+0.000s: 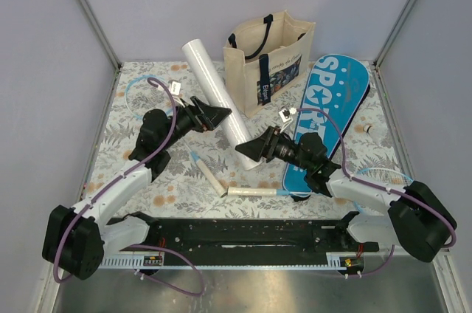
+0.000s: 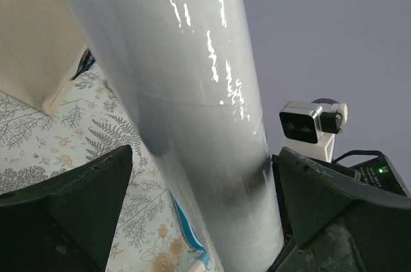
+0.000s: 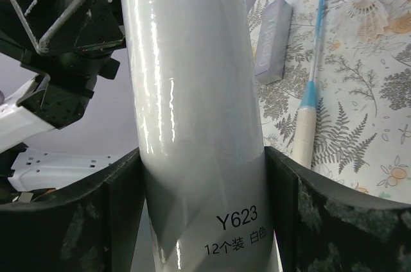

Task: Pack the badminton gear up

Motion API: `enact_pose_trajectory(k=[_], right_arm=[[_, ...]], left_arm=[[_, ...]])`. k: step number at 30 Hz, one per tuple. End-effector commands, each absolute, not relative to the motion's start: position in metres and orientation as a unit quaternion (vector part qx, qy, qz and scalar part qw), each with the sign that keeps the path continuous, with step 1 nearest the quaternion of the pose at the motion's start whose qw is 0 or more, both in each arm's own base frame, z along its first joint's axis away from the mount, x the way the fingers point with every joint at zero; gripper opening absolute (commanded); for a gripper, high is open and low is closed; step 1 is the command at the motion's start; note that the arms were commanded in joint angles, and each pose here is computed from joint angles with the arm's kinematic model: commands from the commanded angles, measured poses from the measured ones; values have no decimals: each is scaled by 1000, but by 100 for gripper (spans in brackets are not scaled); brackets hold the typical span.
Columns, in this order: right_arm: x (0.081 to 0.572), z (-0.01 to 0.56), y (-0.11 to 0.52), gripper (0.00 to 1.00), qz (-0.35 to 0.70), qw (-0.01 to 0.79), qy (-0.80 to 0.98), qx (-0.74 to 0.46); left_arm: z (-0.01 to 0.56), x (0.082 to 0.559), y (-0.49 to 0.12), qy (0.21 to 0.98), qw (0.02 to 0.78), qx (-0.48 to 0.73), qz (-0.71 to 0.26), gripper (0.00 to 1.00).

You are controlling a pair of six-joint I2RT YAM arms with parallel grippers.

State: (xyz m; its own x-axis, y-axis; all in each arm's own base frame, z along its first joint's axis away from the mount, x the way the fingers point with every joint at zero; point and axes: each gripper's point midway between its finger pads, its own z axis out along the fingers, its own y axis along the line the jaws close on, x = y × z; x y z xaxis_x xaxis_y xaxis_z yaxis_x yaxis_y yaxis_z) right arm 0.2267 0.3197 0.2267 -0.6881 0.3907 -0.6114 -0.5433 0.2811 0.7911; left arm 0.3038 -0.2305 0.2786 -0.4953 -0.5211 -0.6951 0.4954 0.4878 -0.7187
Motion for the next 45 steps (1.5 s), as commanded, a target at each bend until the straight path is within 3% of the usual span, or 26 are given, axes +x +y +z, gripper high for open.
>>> enact_pose_trajectory(k=[1, 9, 14, 17, 22, 27, 30, 35, 39, 45], right_arm=[[214, 258, 328, 50, 649, 400, 644, -67], [215, 241, 337, 55, 668, 366, 647, -33], [210, 240, 350, 57, 681, 345, 644, -37], [209, 241, 353, 56, 685, 342, 642, -36], [208, 237, 355, 56, 682, 334, 649, -34], [202, 231, 352, 54, 677, 338, 653, -38], [201, 224, 350, 54, 670, 339, 660, -39], [197, 221, 351, 53, 671, 332, 662, -45], [193, 219, 351, 53, 667, 331, 665, -55], [193, 219, 350, 53, 660, 336, 670, -60]], left_arm=[[316, 304, -240, 649, 538, 25, -537, 98], [319, 300, -236, 632, 543, 13, -552, 82], [314, 301, -241, 638, 532, 18, -557, 82], [311, 303, -241, 647, 532, 26, -545, 86], [309, 304, -237, 662, 541, 38, -518, 78], [298, 307, -240, 690, 520, 49, -501, 86], [293, 306, -244, 696, 508, 53, -505, 86], [294, 304, -245, 686, 509, 52, -518, 77], [289, 308, -245, 702, 499, 51, -506, 86], [277, 311, -242, 720, 493, 44, -487, 89]])
